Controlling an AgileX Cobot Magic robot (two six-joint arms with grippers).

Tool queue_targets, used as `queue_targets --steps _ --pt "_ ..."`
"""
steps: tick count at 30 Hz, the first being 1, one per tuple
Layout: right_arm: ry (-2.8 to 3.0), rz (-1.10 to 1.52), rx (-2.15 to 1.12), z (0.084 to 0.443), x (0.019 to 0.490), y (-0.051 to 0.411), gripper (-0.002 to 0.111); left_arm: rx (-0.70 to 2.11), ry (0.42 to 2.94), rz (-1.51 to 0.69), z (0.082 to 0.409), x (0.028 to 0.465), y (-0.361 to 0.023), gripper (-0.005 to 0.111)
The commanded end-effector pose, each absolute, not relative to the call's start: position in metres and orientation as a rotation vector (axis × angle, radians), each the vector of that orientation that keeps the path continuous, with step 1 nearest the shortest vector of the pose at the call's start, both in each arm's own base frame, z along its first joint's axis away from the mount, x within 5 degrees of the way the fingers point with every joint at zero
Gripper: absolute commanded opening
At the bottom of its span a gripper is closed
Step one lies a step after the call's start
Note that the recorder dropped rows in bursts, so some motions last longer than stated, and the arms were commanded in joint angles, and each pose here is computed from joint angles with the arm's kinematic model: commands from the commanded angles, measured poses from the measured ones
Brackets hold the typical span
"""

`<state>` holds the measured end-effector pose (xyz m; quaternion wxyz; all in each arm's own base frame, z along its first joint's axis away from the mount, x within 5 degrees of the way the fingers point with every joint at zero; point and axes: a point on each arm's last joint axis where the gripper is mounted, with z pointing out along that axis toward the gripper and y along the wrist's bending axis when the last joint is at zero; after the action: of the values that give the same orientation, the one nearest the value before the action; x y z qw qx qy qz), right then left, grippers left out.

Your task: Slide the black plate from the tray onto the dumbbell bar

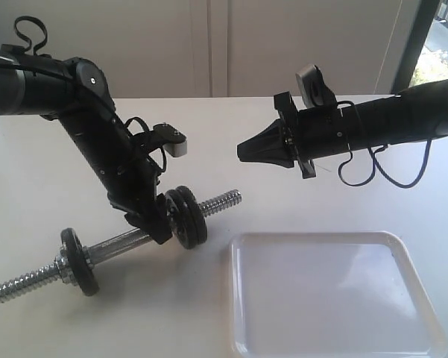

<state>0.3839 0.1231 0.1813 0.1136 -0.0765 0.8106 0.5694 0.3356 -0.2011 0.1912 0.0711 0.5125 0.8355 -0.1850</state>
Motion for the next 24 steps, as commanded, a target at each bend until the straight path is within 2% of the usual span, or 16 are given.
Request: queue_targets --steps 1,24 --pt "2.351 1.678 -0.233 0.1886 0.3848 0.1213 0.000 1.541 2.539 -0.589 0.1890 0.3299 -0.1999 0.058" --pt "2.351 1.678 -0.233 0.1886 0.3848 0.1213 0.000 1.569 2.562 -0.545 0.1797 0.3261 -0.1948 0.063"
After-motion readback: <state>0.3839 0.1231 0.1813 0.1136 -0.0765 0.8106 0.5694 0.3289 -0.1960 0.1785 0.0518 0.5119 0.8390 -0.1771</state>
